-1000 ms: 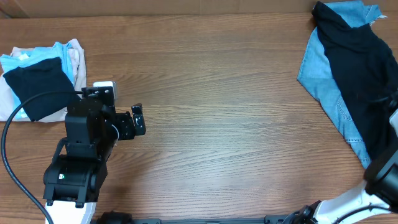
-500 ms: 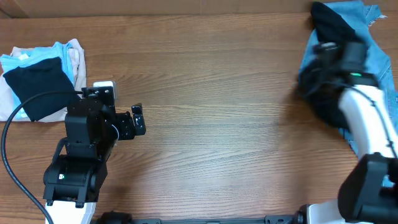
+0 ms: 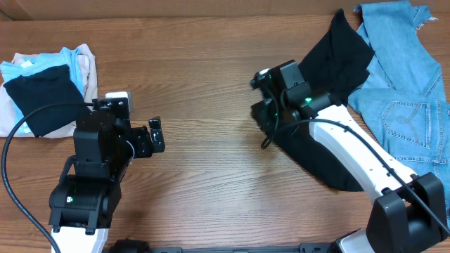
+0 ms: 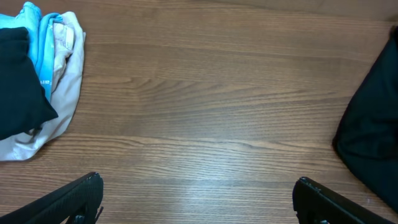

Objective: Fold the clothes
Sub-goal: 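Drag the black t-shirt left off the jeans with the right gripper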

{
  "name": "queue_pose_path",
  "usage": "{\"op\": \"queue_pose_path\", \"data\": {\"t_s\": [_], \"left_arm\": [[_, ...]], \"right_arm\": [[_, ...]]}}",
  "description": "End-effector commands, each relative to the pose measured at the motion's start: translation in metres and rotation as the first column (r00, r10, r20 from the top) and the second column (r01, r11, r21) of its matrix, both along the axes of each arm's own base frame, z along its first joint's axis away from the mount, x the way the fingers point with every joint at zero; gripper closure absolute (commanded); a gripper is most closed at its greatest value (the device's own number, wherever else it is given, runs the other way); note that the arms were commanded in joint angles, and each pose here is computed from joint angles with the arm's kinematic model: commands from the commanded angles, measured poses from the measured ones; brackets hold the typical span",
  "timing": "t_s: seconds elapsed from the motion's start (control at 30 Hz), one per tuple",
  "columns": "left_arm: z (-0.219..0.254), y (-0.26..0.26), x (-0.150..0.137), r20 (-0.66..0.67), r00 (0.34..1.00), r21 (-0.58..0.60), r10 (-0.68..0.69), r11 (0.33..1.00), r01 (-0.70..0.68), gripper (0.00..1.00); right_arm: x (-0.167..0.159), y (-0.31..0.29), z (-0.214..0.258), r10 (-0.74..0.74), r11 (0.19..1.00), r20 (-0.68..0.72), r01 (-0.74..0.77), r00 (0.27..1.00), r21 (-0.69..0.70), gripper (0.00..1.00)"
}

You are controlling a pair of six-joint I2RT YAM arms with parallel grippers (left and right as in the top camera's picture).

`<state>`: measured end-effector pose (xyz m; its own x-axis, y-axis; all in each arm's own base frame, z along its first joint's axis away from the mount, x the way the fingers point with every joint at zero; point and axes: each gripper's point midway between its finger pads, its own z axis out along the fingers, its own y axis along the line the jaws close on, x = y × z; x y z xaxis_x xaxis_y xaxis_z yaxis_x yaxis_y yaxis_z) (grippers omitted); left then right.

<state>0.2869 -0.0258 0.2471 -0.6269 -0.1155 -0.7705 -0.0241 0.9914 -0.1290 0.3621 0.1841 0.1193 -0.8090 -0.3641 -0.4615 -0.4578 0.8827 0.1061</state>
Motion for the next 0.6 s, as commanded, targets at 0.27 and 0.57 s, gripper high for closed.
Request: {"op": "queue_pose_path", "data": {"t_s": [0.27, 0.57], "left_arm": [[0.008, -0.002, 0.006, 0.015, 1.0, 0.013, -0.02, 1.0, 0.02, 0.0], [0.0, -0.002, 0.01, -0.011, 1.0, 0.015, -0.02, 1.0, 0.02, 0.0]], "right_arm": [[0.043, -0.153, 0.029, -0.559, 0.823, 0.109, 0.566, 0.822, -0.041, 0.36], [0.024, -0.17, -0.015, -0.612, 0.791, -0.096, 0.608, 0.785, -0.07, 0.37]]}}
